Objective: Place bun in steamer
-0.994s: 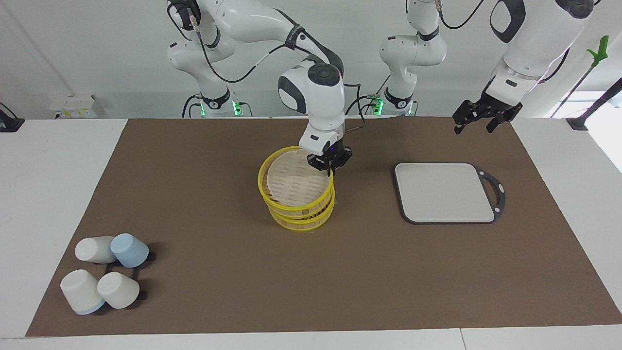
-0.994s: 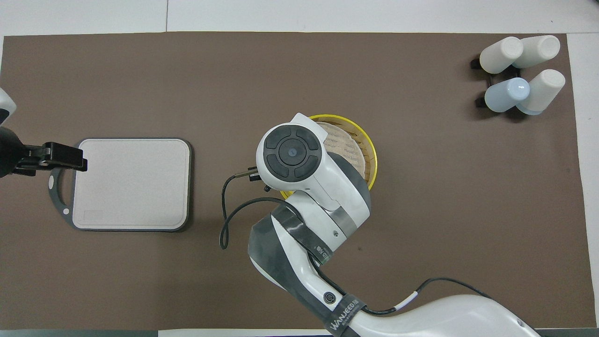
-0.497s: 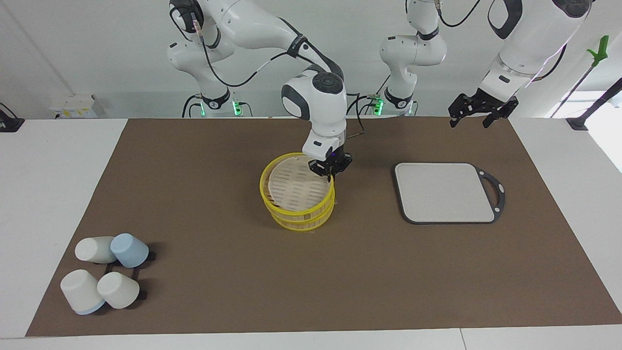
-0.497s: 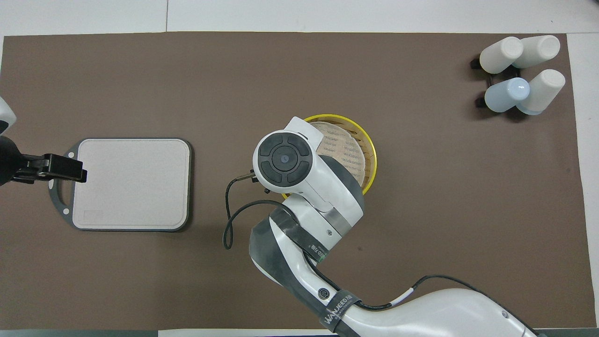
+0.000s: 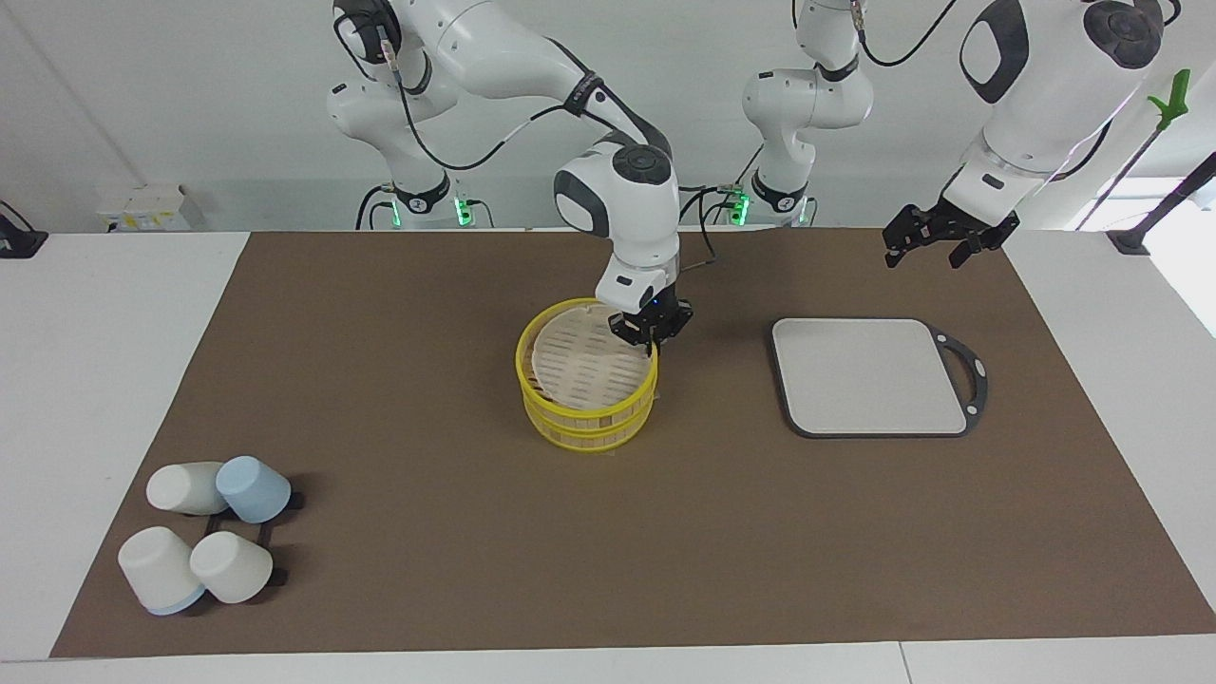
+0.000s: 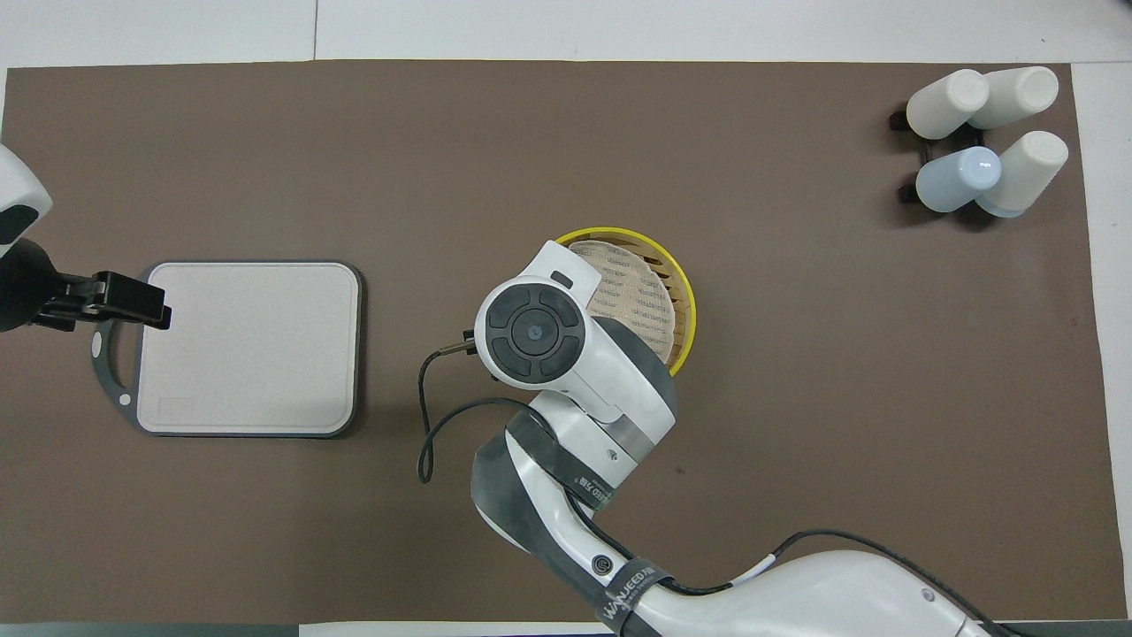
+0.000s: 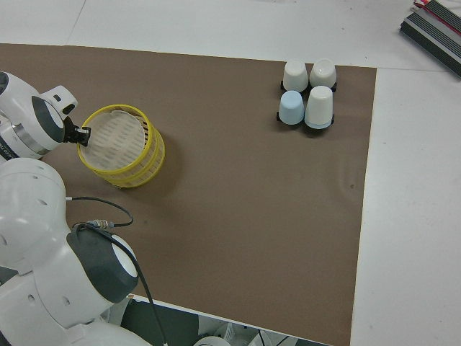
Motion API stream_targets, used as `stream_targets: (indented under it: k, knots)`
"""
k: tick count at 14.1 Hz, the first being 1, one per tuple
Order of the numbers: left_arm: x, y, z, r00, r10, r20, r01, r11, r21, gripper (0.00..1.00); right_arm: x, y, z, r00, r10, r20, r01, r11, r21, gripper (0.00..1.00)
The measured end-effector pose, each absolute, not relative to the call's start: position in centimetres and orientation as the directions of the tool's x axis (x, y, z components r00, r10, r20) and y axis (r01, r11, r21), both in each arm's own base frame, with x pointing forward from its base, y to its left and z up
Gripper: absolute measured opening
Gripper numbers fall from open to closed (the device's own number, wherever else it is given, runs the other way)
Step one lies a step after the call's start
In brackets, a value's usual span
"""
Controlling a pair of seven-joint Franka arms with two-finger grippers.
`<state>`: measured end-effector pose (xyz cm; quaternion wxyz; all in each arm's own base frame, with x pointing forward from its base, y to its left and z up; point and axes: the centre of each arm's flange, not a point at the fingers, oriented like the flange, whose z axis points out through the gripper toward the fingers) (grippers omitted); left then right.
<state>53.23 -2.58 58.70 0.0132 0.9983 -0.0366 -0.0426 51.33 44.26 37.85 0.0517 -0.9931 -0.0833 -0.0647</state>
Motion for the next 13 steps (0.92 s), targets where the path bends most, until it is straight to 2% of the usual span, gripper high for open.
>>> stream_targets:
  k: [3, 6, 10, 11, 13]
  knots:
    - [53.1, -2.6, 61.2, 0.996, -0.077, -0.05, -0.076, -0.997, 0.026, 1.0, 51.0, 44.1, 37.6, 0.975, 0.16, 0.157, 0.177, -0.979, -0.101, 0.11]
    - [52.3, -2.5, 63.0, 0.997, -0.077, -0.022, -0.077, -0.997, 0.027, 1.0, 50.9, 44.3, 37.7, 0.972, 0.16, 0.169, 0.18, -0.977, -0.111, 0.42]
    - [52.1, -2.5, 63.3, 0.997, -0.077, -0.021, -0.077, -0.997, 0.026, 1.0, 51.8, 43.7, 38.9, 0.975, 0.145, 0.168, 0.164, -0.981, -0.105, 0.9]
    - [52.1, -2.4, 63.3, 0.997, -0.078, -0.022, -0.078, -0.997, 0.021, 1.0, 52.4, 43.4, 40.0, 0.978, 0.138, 0.159, 0.154, -0.984, -0.094, 0.99]
    - [52.1, -2.2, 63.3, 0.997, -0.08, -0.022, -0.08, -0.997, 0.008, 1.0, 54.2, 41.5, 43.2, 0.984, 0.099, 0.149, 0.112, -0.991, -0.078, 1.0]
